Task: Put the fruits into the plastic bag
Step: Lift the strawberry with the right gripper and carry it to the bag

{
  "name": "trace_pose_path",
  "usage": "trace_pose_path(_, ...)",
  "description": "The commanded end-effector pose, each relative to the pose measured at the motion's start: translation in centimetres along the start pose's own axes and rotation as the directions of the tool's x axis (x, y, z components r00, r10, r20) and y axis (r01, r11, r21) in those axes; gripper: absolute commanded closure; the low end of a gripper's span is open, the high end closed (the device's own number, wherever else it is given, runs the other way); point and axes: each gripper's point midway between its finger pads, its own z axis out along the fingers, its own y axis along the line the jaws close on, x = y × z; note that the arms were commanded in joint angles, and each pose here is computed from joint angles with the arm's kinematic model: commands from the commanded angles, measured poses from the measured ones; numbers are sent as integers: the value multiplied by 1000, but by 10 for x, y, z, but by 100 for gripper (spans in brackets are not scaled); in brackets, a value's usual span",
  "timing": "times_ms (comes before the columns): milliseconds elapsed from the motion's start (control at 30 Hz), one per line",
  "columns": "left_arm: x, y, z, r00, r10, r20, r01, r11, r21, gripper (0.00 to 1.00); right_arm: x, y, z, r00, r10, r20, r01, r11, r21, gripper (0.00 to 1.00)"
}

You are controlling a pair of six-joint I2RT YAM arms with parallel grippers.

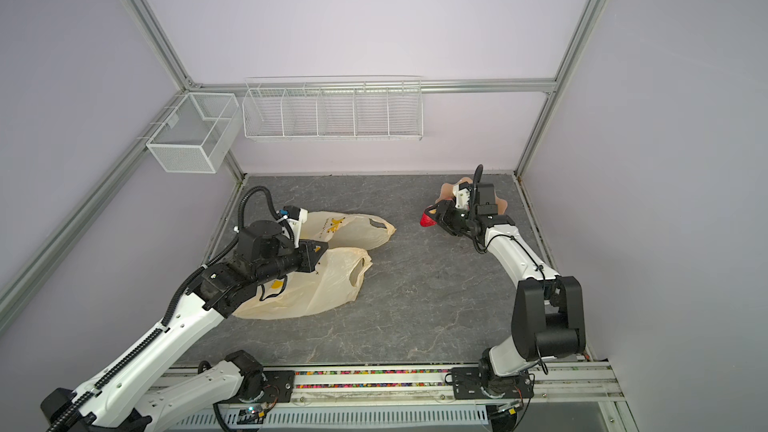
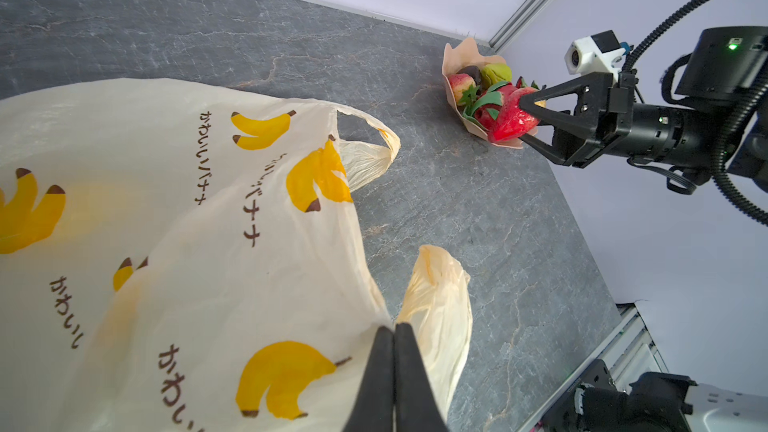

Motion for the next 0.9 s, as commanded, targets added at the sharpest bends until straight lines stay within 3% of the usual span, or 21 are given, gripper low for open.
trace_pose_path(0,5,-4,-3,1000,28,-5,-28,999,30,100,20,17,-4,999,47,-20,-49,996,-76,67)
trace_pose_path(400,9,-6,-8,999,43,-3,-43,998,53,100,65,36,17,992,83,-100,-96,987,-132,66)
trace_pose_path(867,11,-10,-8,999,50,-2,-49,996,77,100,111,82,84,972,72,-225,-125,965,-232,67)
